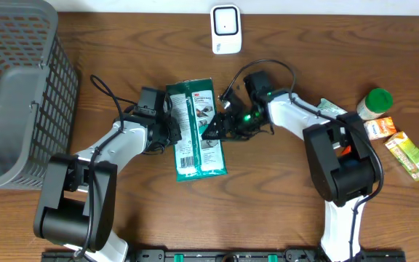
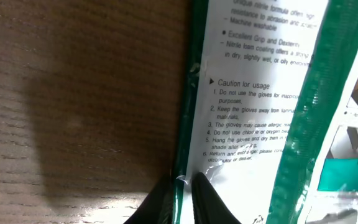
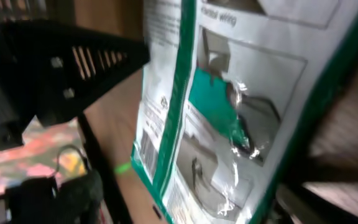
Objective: Scan the item barcode
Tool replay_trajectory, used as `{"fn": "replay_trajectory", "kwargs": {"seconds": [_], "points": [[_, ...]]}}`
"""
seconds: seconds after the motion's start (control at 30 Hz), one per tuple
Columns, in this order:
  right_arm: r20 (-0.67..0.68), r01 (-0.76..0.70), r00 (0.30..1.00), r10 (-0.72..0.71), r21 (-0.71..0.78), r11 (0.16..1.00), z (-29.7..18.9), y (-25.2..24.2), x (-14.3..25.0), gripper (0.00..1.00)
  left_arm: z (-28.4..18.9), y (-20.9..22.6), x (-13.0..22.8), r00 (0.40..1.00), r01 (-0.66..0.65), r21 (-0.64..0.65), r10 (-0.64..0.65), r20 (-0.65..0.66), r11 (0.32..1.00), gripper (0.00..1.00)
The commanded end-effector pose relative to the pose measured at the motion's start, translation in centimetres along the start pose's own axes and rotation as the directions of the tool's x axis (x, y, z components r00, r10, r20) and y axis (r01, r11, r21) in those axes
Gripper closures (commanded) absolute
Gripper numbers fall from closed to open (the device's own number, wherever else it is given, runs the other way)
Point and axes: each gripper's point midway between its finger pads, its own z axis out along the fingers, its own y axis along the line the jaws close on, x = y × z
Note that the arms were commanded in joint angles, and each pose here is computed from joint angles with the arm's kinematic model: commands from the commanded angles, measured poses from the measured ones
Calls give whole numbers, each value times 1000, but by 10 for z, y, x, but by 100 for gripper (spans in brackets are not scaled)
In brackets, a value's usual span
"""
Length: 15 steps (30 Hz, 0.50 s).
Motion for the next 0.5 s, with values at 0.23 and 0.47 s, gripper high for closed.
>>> {"fn": "replay_trajectory", "kwargs": {"seconds": [0.23, 0.47], "points": [[35, 57, 998, -55, -54, 997, 50, 11, 10, 39, 20, 18, 23, 996, 17, -60, -22, -82, 998, 86], [66, 88, 994, -84, -69, 994, 51, 17, 2, 90, 15, 18, 21, 997, 18, -58, -22, -78, 998, 86]]}}
